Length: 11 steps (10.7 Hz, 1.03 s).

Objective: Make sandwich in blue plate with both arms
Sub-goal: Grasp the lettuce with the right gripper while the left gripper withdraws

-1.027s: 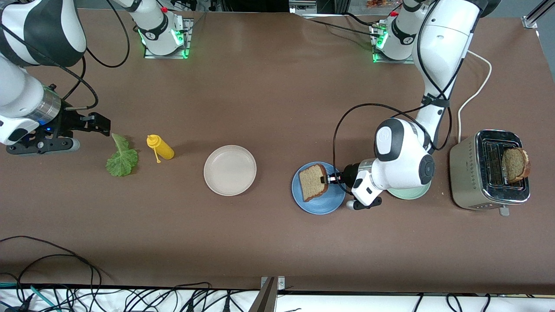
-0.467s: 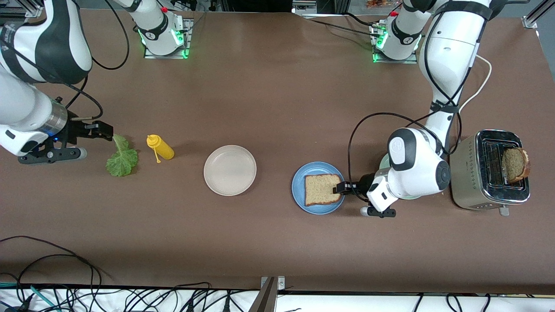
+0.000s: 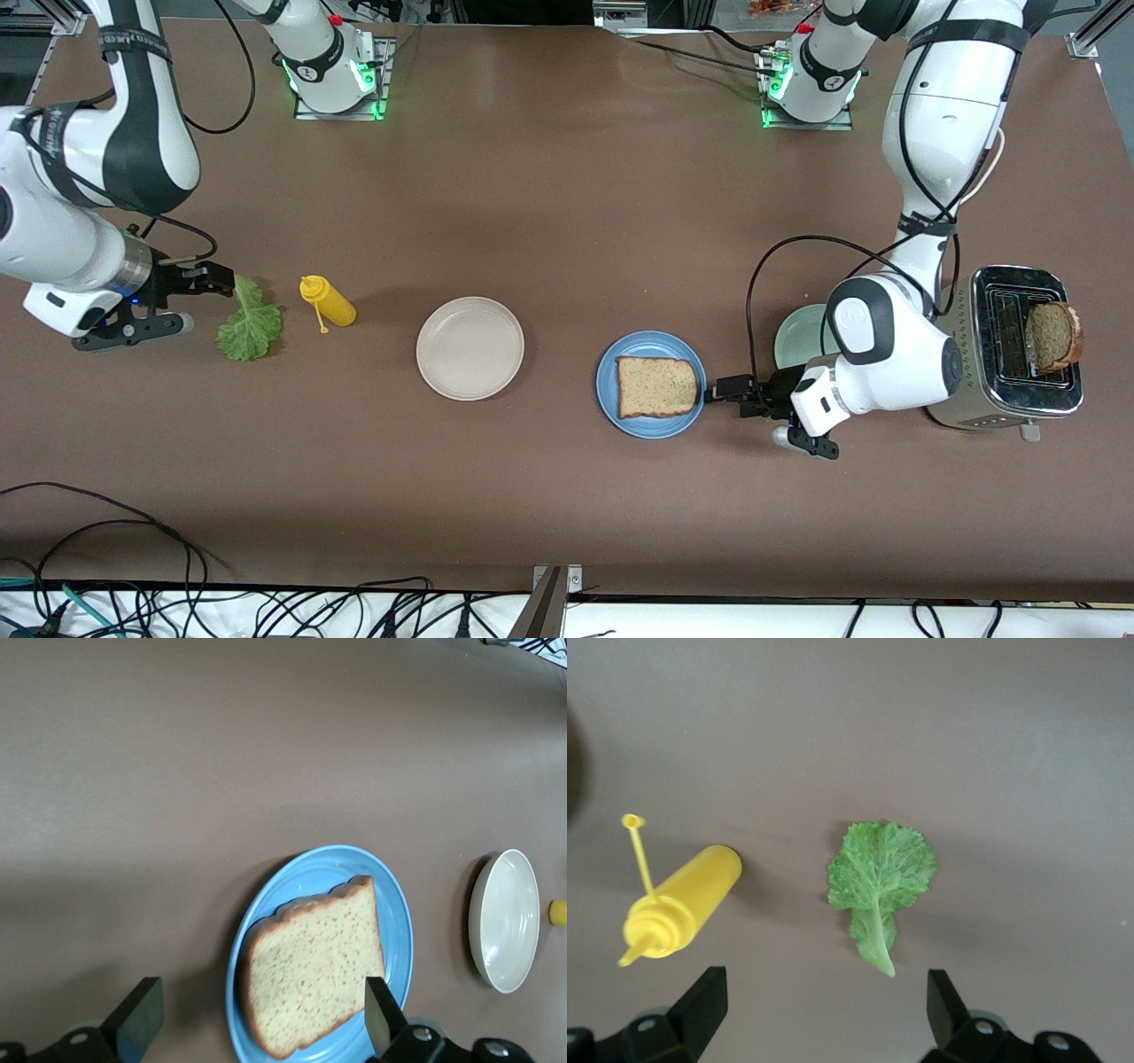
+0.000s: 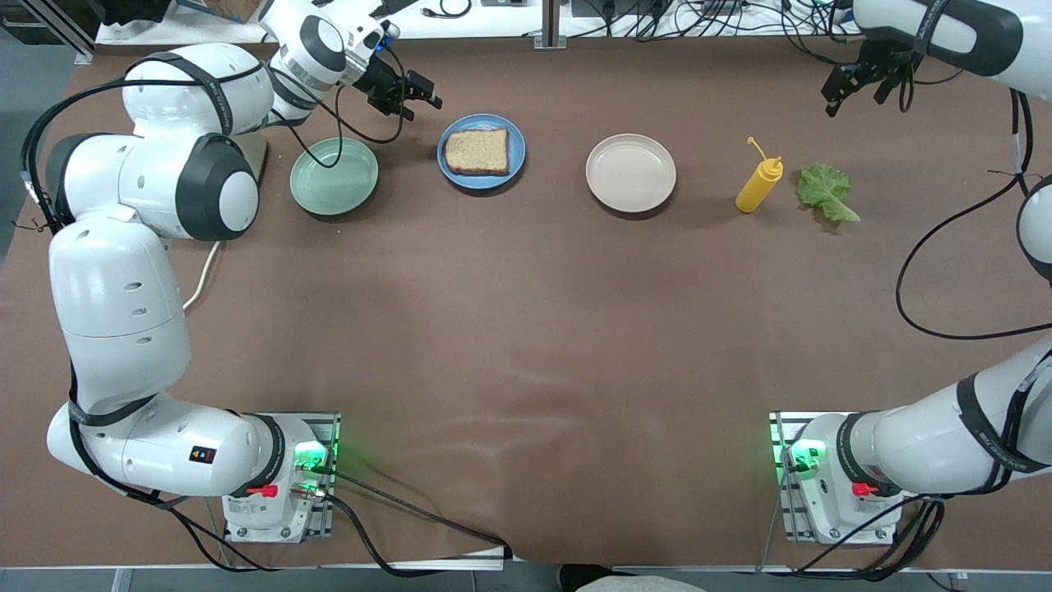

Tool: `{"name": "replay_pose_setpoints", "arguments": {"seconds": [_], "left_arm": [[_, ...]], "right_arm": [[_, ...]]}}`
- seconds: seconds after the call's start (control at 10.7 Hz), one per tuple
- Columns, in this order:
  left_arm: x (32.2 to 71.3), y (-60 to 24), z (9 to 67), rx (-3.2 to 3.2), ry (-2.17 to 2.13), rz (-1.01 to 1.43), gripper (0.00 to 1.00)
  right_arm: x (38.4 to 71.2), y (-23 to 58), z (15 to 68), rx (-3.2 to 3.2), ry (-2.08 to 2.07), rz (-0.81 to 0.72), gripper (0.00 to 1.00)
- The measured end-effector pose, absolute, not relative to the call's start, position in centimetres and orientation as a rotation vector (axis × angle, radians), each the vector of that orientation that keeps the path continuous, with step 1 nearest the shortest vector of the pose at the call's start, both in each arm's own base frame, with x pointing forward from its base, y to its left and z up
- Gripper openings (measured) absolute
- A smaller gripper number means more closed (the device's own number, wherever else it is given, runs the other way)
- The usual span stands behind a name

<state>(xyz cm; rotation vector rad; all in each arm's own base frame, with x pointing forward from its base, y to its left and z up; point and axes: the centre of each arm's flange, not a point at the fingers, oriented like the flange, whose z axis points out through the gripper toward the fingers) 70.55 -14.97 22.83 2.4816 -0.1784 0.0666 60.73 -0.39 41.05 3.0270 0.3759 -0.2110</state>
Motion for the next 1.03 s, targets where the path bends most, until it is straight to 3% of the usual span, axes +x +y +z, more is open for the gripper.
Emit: {"name": "replay_pose_setpoints", "arguments": {"seconds": [0.56, 1.03], "left_arm": [[70.0, -5.3, 28.0, 2.555, -0.275, -0.072, 1.00], [66.9, 4.8, 36.8, 2.690, -0.360, -0.222, 1.00]], "right_arm": [[58.1, -4.1, 29.9, 3.009, 0.567, -0.277, 1.00], [56.4, -8.8, 21.5, 3.004, 0.641, -0.475, 1.00]]}}
